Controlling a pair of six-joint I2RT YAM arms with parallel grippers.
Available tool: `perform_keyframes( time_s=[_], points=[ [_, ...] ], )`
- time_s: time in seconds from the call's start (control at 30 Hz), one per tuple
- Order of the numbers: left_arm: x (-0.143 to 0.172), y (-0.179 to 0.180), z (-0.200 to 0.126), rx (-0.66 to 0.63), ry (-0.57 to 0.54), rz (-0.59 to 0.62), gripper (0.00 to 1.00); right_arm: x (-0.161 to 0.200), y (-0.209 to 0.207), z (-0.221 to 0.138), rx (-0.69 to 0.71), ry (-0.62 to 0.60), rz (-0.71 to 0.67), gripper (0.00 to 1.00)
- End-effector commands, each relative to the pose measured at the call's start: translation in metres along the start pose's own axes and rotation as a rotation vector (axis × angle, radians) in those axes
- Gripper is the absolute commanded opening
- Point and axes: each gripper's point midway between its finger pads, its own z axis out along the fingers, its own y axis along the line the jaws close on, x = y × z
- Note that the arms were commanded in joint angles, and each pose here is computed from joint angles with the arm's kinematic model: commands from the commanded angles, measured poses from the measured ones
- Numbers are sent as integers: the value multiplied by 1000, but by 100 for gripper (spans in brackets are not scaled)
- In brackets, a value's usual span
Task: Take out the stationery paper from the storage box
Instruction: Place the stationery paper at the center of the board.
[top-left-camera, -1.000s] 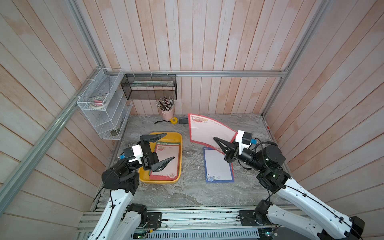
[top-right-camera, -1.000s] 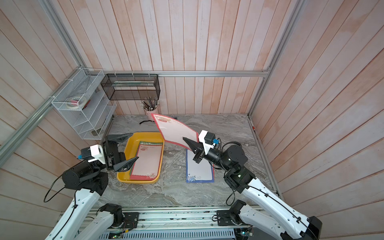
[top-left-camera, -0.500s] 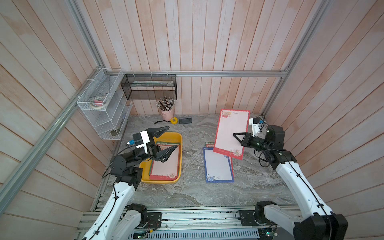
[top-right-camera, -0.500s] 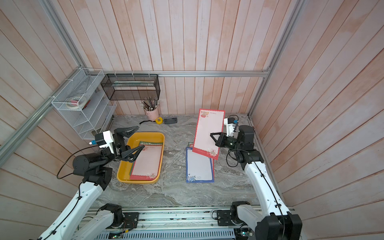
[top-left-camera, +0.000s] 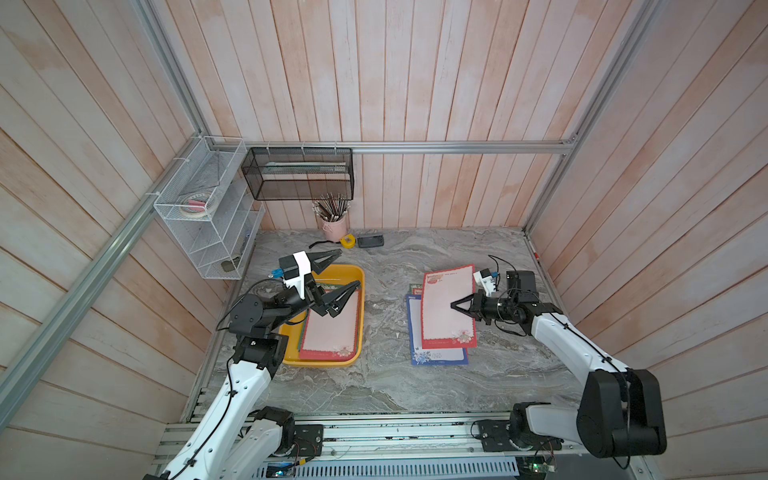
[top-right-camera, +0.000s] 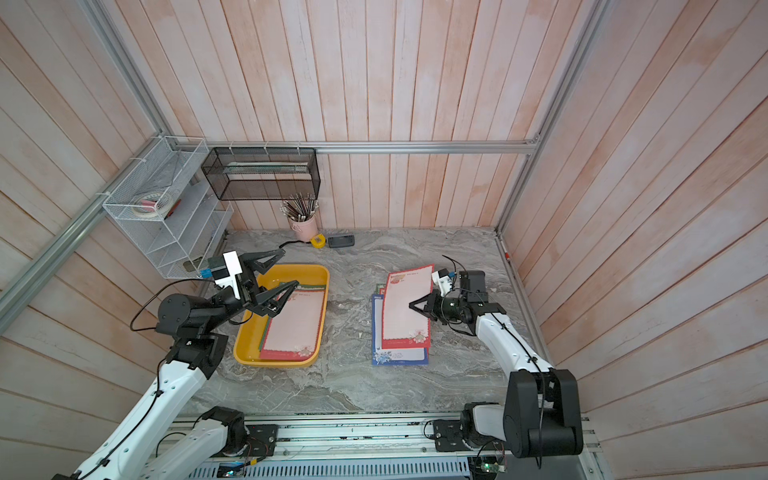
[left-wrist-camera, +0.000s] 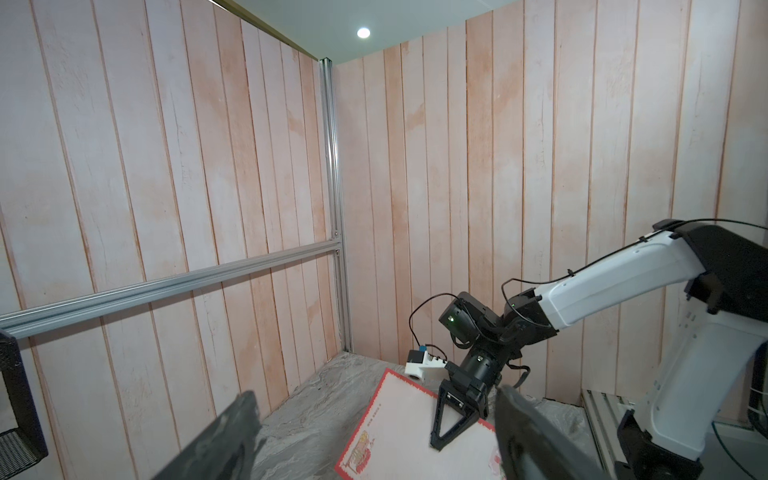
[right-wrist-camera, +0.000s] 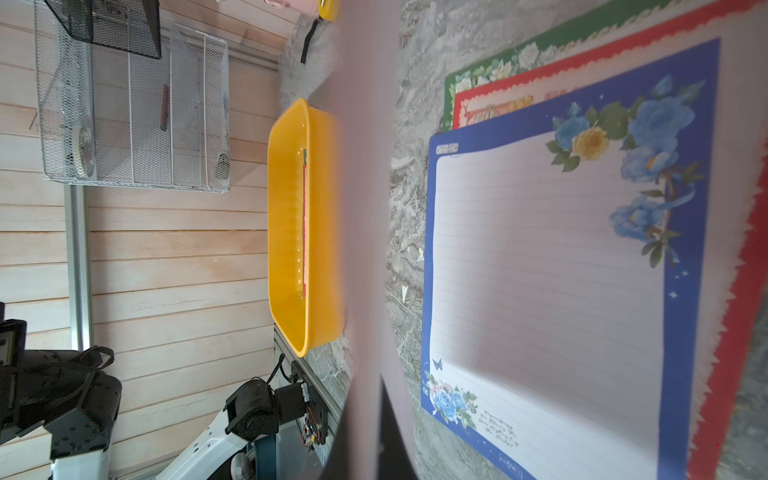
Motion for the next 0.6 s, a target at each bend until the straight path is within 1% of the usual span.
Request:
perform_keyframes(
  time_s=[0.0, 0.5, 0.57],
  points=[
    [-12, 1, 3, -11, -12, 35, 89, 7, 0, 5, -40, 35, 14, 0],
    [-13, -2, 3, -7, -8, 45, 89, 17, -22, 29, -21, 101, 54, 0],
    [-12, -2, 4, -8, -4, 46, 89, 19, -25, 31, -12, 116, 54, 2]
  ],
)
